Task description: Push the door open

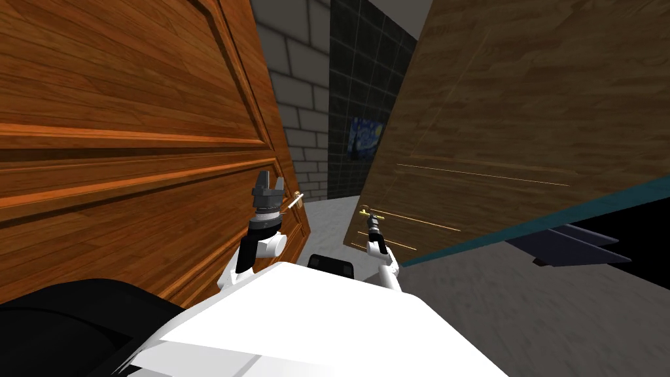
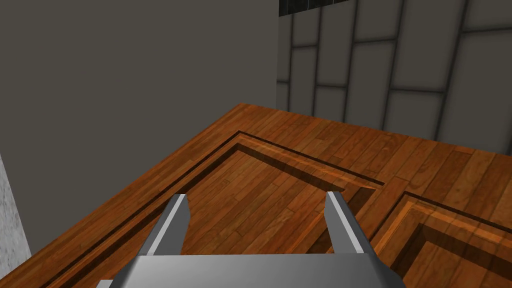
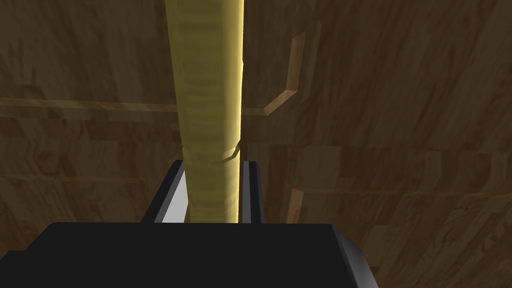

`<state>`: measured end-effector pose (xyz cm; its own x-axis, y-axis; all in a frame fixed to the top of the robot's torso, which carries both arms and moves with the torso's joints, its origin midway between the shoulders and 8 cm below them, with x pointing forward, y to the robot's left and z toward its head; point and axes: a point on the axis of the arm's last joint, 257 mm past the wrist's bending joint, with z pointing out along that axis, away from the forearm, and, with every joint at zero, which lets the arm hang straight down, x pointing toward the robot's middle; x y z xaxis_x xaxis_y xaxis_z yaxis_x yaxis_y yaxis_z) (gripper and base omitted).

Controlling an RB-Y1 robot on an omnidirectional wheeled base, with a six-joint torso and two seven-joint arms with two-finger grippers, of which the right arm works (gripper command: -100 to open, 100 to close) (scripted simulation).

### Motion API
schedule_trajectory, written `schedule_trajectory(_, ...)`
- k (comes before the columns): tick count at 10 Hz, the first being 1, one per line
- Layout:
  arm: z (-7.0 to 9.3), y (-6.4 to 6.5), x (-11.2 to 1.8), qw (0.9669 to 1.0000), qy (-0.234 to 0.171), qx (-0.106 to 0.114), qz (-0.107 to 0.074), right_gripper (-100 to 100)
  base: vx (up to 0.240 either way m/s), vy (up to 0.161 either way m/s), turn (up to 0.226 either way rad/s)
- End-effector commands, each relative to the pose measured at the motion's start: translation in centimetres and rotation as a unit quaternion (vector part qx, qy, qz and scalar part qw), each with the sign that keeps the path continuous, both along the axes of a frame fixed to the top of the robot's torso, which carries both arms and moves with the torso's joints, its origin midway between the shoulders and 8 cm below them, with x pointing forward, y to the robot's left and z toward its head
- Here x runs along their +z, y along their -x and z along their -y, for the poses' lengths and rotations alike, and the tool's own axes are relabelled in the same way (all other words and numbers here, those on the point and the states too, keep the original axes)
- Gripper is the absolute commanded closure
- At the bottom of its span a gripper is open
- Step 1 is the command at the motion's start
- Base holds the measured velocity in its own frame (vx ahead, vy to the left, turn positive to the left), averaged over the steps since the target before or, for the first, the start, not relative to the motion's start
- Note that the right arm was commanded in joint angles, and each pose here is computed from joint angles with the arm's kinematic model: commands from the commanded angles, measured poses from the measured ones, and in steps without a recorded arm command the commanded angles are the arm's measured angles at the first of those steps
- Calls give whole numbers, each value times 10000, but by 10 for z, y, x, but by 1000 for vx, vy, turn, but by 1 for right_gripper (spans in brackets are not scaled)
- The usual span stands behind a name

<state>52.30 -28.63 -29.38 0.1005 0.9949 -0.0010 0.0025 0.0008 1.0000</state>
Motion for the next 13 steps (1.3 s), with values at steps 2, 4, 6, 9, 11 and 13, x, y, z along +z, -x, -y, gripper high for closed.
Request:
schedule_trajectory(2, -9, -5, 0, 9999, 67, 79, 1, 100, 149, 20, -207)
schedule_trajectory(4, -21, -9, 0, 9998, 109, 163, 2, 100, 198, 32, -229)
schedule_trajectory(6, -33, -13, 0, 9996, 129, 236, 3, 100, 183, 18, -239)
schedule_trajectory(9, -52, -18, 0, 9993, 128, 339, 5, 100, 141, 41, -209)
schedule_trajectory(11, -62, -20, 0, 9992, 116, 389, 6, 100, 91, 41, -179)
schedule_trajectory(13, -82, -24, 0, 9988, 74, 480, 9, 100, 138, 71, -262)
